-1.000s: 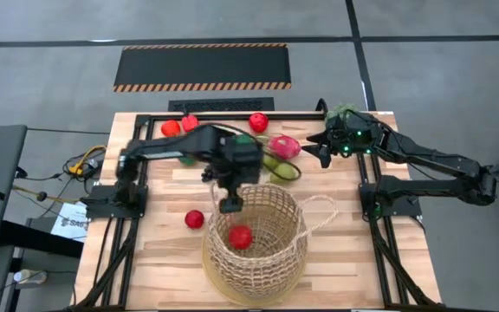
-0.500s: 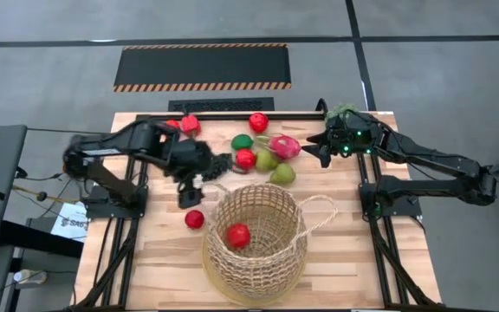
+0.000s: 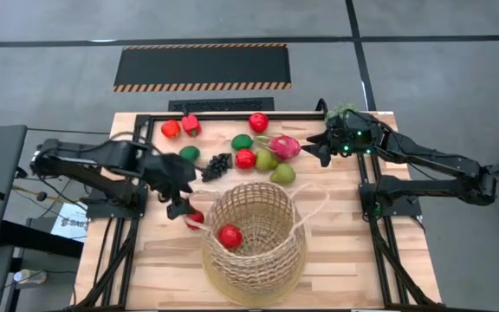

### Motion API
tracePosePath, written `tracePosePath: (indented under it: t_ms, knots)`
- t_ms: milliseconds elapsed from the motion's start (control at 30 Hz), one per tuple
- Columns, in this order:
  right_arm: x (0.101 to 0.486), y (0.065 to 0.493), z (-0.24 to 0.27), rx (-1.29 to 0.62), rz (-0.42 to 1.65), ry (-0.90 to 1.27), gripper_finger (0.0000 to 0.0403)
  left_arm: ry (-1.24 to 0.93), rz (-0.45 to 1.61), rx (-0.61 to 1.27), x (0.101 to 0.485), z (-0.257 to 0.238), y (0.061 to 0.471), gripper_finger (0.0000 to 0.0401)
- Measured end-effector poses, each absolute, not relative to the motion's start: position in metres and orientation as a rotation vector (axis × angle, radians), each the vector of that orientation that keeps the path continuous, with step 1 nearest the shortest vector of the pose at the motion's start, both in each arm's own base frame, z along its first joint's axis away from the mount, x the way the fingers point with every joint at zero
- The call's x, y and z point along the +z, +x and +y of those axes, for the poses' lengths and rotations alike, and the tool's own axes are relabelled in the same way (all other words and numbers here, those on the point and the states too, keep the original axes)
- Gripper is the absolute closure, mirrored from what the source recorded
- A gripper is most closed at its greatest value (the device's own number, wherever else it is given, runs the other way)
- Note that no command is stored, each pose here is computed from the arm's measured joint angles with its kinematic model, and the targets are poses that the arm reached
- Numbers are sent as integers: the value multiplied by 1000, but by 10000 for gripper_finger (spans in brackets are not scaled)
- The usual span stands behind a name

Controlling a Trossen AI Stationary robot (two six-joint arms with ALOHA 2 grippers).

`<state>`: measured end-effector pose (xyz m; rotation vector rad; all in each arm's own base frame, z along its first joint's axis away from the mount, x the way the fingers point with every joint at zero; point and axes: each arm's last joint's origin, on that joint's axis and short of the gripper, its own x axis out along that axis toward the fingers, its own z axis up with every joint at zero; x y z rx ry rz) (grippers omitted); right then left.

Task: Build produce basket
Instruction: Put the apple into the basket

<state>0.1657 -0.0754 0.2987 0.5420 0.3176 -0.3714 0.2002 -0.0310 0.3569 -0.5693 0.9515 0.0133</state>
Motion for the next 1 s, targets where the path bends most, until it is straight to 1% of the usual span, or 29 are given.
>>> tracePosePath:
  t_ms: [133,200,300,367,467,567,633,700,800,1000]
  knots:
    - [299,166,-75,-372,317,541,143,-568,675,-56,391,-26,198,28]
    - [299,166,-75,-372,317,541,143,-537,522,-54,409,-21,194,28]
    - [299,166,-75,-372,318,541,143,-478,319,25,428,-13,188,28]
    - [299,166,-75,-373,317,541,143,-442,287,167,429,-5,183,28]
    - [299,166,-76,-376,317,540,143,-411,372,495,414,13,176,28]
    - [299,166,-76,-382,316,539,143,-441,476,830,395,40,177,28]
    - [299,166,-76,-387,315,538,143,-483,562,1000,380,61,179,28]
    - [299,165,-76,-397,313,538,143,-531,641,1122,369,84,179,28]
    - [299,165,-76,-402,310,548,143,-578,744,1190,356,121,177,28]
    - [299,165,-76,-402,310,550,143,-633,953,1193,323,193,165,28]
